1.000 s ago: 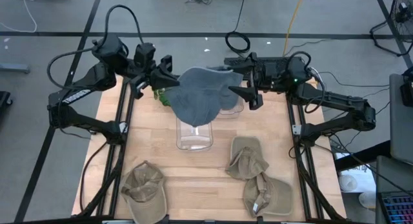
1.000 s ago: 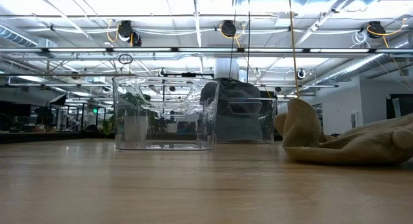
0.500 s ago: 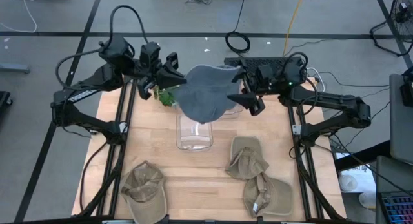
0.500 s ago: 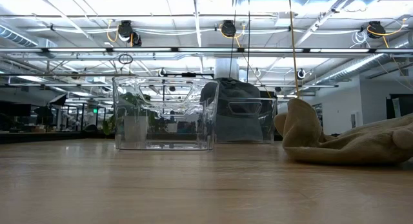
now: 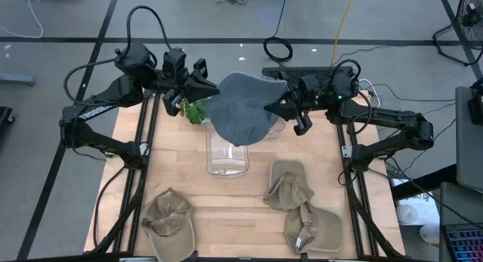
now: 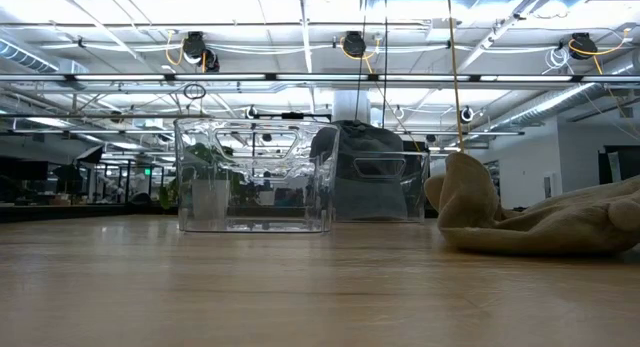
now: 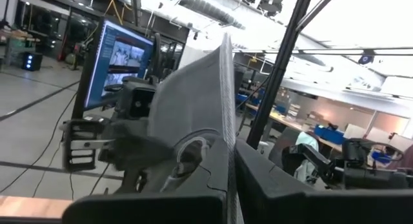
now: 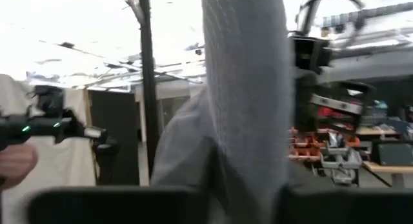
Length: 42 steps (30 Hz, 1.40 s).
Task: Pick & Place hat
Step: Put the ash blue cap into the right transparent bin
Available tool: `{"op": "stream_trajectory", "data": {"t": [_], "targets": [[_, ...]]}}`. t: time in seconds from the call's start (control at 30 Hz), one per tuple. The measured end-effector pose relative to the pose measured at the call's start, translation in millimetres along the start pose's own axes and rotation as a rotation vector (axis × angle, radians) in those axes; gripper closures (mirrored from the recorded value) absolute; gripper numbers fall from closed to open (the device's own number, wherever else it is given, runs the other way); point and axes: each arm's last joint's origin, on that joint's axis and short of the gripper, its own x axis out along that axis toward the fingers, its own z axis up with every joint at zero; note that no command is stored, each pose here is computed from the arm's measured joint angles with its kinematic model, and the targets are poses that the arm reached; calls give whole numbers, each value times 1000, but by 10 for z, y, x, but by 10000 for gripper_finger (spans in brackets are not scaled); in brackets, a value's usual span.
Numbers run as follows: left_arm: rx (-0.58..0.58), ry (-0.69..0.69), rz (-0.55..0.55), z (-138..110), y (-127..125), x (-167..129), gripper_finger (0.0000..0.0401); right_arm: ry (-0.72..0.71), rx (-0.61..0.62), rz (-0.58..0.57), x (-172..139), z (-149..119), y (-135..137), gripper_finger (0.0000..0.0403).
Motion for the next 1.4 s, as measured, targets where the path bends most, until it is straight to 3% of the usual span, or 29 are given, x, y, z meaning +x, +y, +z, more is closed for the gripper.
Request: {"op": "stream_trajectory", "data": {"t": [0.07,0.43,0.67,0.93,1.17,1.4], "targets": [[-20,6,5,-9,12,3,391,-1,-35,11,-1,8,11,387],[-57,21,-29,50,30,-98,270,30,21,106,-144,209,184,400],[-78,13,8,84,112,-161,189,159,127,95,-329,285,334,402],[-108,106,-77,40,126,-192,114,308,351,126,-374,168,350,402],[-158,214,-52,-113,138,-172,87,391,520,146,-271,-37,239,402],[-168,276,29,-242,170,-132,103,427,650,174,-111,-247,145,402]]}}
